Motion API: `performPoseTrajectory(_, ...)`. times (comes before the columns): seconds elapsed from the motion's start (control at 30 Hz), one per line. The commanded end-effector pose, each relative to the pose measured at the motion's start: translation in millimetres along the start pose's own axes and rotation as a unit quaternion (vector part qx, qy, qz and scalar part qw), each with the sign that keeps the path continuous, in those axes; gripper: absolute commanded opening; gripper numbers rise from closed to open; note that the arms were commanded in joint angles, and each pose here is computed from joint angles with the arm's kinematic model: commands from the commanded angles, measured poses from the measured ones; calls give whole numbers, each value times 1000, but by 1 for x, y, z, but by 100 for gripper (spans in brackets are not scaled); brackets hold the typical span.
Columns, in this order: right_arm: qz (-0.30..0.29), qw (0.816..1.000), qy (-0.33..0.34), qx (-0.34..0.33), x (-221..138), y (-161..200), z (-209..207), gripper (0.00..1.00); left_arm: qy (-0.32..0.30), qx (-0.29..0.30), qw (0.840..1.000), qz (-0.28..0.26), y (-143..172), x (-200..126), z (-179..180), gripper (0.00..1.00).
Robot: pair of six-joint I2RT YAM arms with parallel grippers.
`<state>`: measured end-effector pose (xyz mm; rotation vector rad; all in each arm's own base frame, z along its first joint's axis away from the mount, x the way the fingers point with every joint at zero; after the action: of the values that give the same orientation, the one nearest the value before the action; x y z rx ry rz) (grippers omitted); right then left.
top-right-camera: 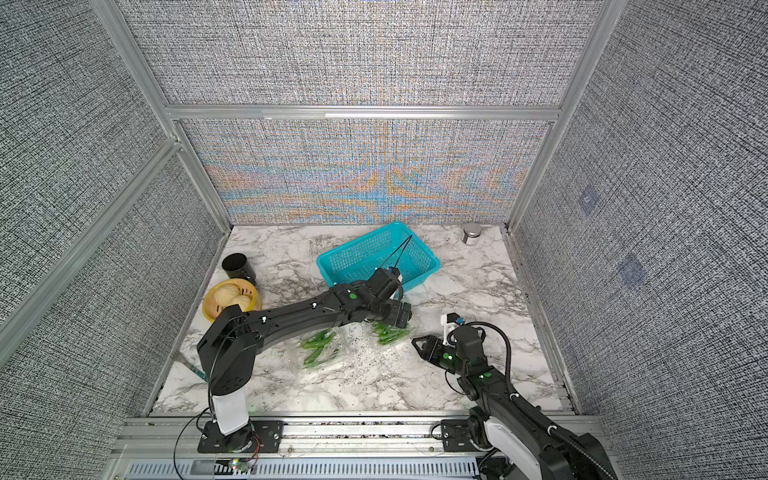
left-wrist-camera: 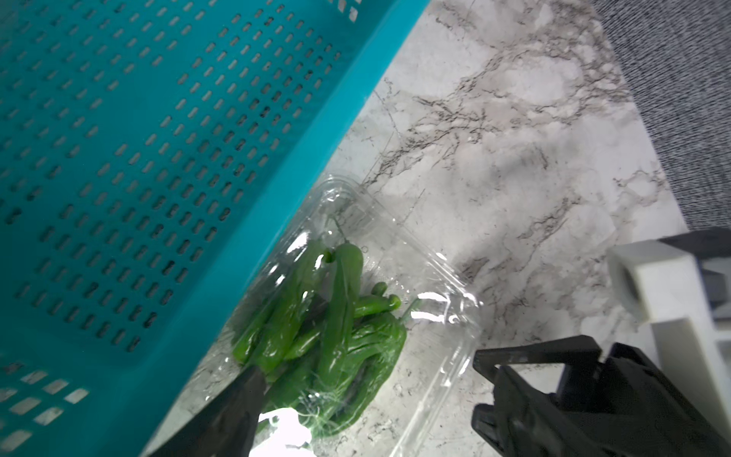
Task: Take small green peppers out of containers
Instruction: Open the packing box at the center of the board.
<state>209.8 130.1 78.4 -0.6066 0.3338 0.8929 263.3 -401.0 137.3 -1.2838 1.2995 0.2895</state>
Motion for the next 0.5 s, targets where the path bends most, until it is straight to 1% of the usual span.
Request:
performPoseTrajectory(0.0,-19,1000,-23,-10,1,-9,10,49,-37,8,999,17,6,7,11,90)
performPoseTrajectory(0.07,-20,999,-25,-9,3,-9,10,48,-50,4,998,25,8,11,15,90)
performPoseTrajectory(0.17,-21,999,-32,-11,4,-11,13,47,-49,6,998,27,6,15,15,90)
performPoseTrajectory(0.23,-22,999,-33,-13,6,-12,14,45,-40,0,999,30,5,18,17,90)
performPoseTrajectory(0.33,-24,999,-32,-14,9,-15,14,40,-18,-18,999,34,2,21,20,90)
performPoseTrajectory(0.37,-22,999,-33,-14,11,-15,14,39,-16,-25,998,47,8,32,24,90)
performPoseTrajectory(0.47,-26,999,-39,-13,14,-17,16,35,-1,-36,998,54,14,39,26,89)
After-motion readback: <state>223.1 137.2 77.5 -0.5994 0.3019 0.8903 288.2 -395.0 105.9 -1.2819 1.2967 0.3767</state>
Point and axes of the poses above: each gripper's point midway between its finger pads, its own x axis out along the fingers, its own z axis along the line the jaws close on, y = z × x, the point moved 3 cm from there along -x, back along the fingers, and after that the axes turned 4 degrees about x, right-handed, at the moved point
